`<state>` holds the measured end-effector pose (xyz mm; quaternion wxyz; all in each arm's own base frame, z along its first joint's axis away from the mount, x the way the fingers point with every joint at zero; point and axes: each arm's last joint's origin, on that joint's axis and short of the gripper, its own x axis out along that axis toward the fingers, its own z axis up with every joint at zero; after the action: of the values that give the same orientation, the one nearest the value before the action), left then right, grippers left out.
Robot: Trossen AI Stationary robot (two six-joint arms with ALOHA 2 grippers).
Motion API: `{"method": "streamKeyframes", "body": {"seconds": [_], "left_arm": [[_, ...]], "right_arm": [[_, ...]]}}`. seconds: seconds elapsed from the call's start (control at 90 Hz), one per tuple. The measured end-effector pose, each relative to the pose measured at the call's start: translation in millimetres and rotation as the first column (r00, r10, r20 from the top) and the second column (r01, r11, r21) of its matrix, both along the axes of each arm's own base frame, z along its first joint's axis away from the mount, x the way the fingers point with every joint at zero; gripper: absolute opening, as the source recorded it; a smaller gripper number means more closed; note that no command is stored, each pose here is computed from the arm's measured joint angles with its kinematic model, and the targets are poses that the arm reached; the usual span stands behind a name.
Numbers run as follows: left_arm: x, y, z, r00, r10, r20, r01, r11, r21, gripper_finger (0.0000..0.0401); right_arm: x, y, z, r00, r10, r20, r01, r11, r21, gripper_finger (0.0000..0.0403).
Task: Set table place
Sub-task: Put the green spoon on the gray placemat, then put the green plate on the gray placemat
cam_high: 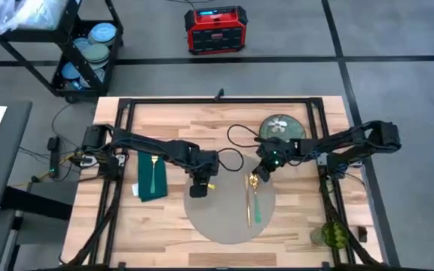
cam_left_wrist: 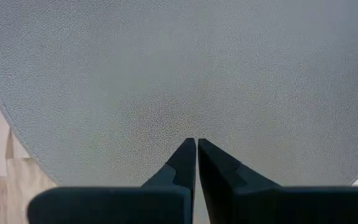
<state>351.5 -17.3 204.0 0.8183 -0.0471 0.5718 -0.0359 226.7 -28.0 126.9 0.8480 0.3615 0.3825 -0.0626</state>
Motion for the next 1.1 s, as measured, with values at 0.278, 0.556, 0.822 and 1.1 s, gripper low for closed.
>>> {"method": "streamKeyframes", "body": {"seconds": [0.278, 0.556, 0.822, 1.1], "left_arm": [[0.0, 0.0, 0.0, 1.000, 0.001, 0.000, -0.001, 1.000, 0.000, 0.0000], [2.1, -0.1, 0.8, 1.000, -0.001, 0.024, 0.001, 1.000, 0.000, 0.0000], [8.6, 3.6, 3.7, 0.995, 0.055, 0.088, -0.053, 0.998, -0.024, 0.0000], [48.9, 67.8, 53.5, 0.668, 0.466, 0.580, -0.334, 0.885, -0.326, 0.0000]], "right_arm": [[-3.9, 0.7, -3.7, 0.999, 0.003, -0.038, -0.003, 1.000, 0.008, 0.0032], [-4.2, -1.6, -3.7, 0.999, -0.013, -0.039, 0.013, 1.000, 0.014, 0.0110], [-6.3, -17.8, 5.7, 0.997, -0.078, 0.024, 0.078, 0.997, -0.002, 0.0128], [-55.4, -52.6, 32.3, 0.950, -0.306, -0.063, 0.303, 0.951, -0.059, 0.0128]]}}
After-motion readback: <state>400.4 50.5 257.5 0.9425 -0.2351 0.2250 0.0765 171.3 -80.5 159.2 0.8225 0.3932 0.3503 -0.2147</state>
